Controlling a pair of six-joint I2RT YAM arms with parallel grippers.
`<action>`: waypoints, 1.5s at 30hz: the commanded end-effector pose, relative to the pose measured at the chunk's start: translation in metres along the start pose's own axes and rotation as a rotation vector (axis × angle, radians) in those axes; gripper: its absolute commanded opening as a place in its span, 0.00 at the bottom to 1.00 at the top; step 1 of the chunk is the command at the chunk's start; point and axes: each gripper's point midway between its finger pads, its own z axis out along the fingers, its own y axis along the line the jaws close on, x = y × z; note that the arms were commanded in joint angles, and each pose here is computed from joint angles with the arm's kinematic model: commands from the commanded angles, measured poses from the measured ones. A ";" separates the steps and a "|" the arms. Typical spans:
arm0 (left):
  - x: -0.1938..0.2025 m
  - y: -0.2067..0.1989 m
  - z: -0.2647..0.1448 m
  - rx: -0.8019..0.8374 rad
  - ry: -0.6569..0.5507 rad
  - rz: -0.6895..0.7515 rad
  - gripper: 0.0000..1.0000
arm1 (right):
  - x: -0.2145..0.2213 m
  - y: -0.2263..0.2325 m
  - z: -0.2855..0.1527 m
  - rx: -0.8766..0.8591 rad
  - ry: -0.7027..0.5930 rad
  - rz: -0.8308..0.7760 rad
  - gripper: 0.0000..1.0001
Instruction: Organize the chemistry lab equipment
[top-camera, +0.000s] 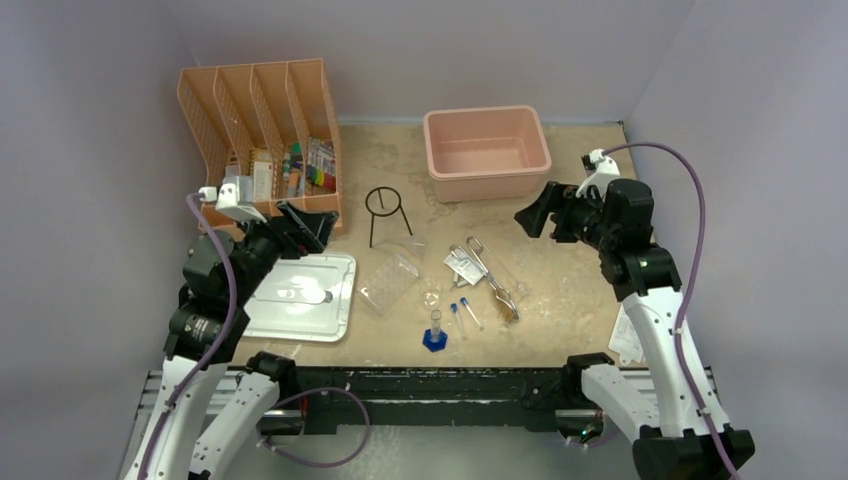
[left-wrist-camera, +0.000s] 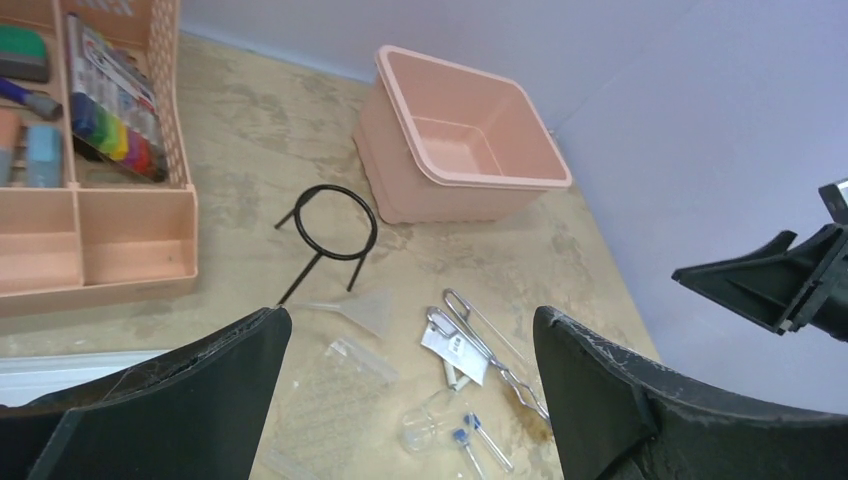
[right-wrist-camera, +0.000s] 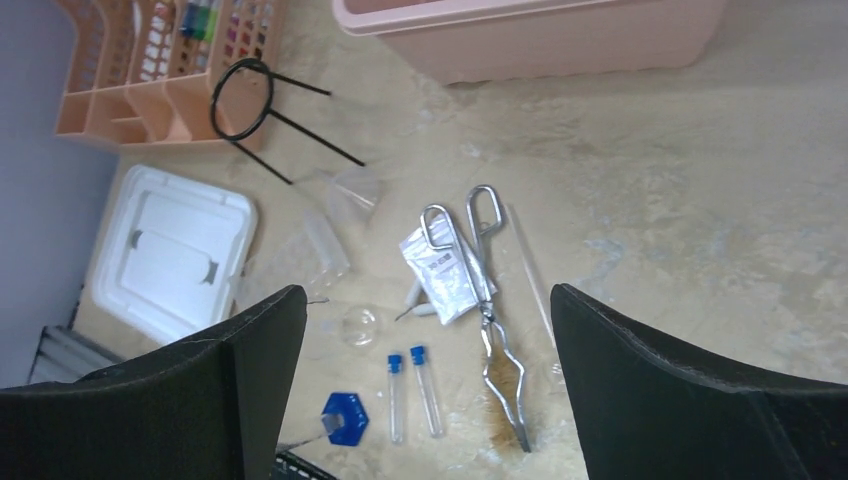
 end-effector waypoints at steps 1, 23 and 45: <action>0.019 -0.010 0.007 0.079 0.060 -0.042 0.93 | -0.008 0.038 -0.001 -0.182 -0.021 0.005 0.92; 0.082 0.095 0.045 -0.416 0.205 -0.125 0.91 | 0.045 0.134 0.150 -0.082 0.106 -0.193 0.85; 0.072 0.107 0.014 -0.511 0.171 -0.097 0.90 | 0.070 0.180 0.281 0.064 0.136 -0.286 0.54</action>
